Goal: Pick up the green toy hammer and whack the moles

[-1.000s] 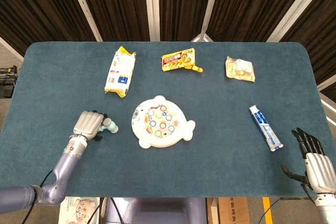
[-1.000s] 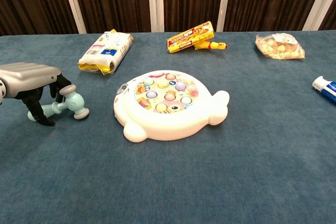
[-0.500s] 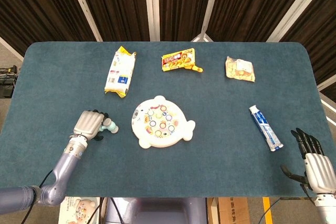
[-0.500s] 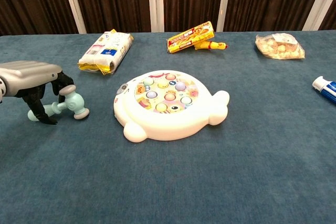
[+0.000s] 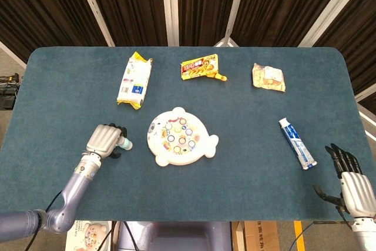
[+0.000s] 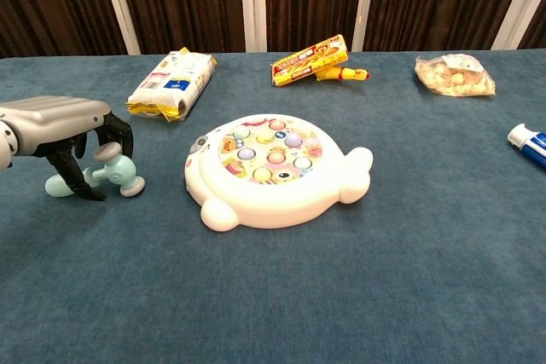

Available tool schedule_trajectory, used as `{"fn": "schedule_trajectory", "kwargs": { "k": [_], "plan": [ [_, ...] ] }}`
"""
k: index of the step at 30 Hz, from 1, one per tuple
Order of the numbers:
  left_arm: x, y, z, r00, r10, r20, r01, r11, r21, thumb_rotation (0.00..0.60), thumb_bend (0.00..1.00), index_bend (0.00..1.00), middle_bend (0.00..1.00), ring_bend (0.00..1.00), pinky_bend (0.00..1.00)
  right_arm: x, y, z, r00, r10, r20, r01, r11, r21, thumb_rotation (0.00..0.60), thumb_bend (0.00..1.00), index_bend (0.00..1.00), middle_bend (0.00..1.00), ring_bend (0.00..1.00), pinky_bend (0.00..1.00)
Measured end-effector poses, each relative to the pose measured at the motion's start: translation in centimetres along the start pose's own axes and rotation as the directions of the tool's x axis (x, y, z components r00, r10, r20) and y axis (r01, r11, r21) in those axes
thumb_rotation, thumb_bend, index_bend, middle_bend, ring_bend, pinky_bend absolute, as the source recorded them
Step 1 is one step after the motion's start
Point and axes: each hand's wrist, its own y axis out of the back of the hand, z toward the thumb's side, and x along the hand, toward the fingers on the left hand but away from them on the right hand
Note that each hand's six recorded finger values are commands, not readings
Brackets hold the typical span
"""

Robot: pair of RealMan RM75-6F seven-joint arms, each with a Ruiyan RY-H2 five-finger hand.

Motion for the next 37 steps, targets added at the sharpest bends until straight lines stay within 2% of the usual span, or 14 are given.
{"fn": "schedule_trajectory", "kwargs": {
  "k": [7,12,15,17,21,23,27,33,37],
  "plan": [
    [-0.1,0.0,-0.3,1.000,-0.001,-0.007,0.001,1.000,0.001,0.600,0.18,0.41,0.42,0.32,0.42,0.0,0.0,0.0,1.000,0.001,0.000,-0.001,1.000,0.000,0.600,0.25,0.00,0.00,0.00,0.00],
    [-0.1,0.4,-0.7,1.000,0.010,-0.019,-0.010,1.000,-0.004,0.600,0.17,0.37,0.34,0.25,0.36,0.0,0.0,0.0,1.000,0.000,0.000,0.000,1.000,0.001,0.600,0.25,0.00,0.00,0.00,0.00],
    [-0.3,0.9,-1.2,0.999,0.025,-0.032,-0.025,1.000,-0.013,0.600,0.11,0.28,0.24,0.18,0.28,0.0,0.0,0.1,1.000,0.000,-0.002,0.000,1.000,0.001,0.600,0.25,0.00,0.00,0.00,0.00],
    [-0.6,1.3,-1.7,0.998,0.042,-0.046,-0.043,0.999,-0.022,0.600,0.08,0.18,0.15,0.12,0.21,0.0,0.1,0.1,1.000,-0.002,-0.004,0.002,1.000,0.002,0.600,0.25,0.00,0.00,0.00,0.00],
    [-1.7,2.3,-3.3,0.994,0.081,-0.074,-0.083,0.996,-0.033,0.600,0.05,0.08,0.06,0.03,0.11,0.1,0.1,0.1,1.000,-0.003,-0.008,0.003,1.000,0.006,0.600,0.25,0.00,0.00,0.00,0.00],
    [-2.5,2.7,-3.8,0.992,0.099,-0.076,-0.101,0.994,-0.036,0.600,0.04,0.05,0.02,0.01,0.06,0.1,0.1,0.2,1.000,-0.004,-0.013,0.005,1.000,0.012,0.600,0.25,0.00,0.00,0.00,0.00],
    [-4.9,3.1,-5.0,0.988,0.129,-0.079,-0.133,0.990,-0.048,0.600,0.01,0.01,0.00,0.00,0.03,0.2,0.2,0.2,1.000,-0.005,-0.023,0.006,0.999,0.037,0.600,0.25,0.00,0.00,0.00,0.00],
    [-10.5,2.9,-6.1,0.981,0.173,-0.091,-0.181,0.979,-0.094,0.600,0.00,0.00,0.00,0.00,0.00,0.1,0.7,0.4,0.997,-0.033,-0.069,0.042,0.991,0.124,0.600,0.25,0.00,0.00,0.00,0.00],
    [-14.5,2.6,-6.9,0.971,0.219,-0.099,-0.230,0.967,-0.112,0.600,0.00,0.00,0.00,0.00,0.00,0.4,0.8,0.7,0.995,-0.048,-0.091,0.062,0.987,0.147,0.600,0.25,0.00,0.00,0.00,0.00]
  ]
}}
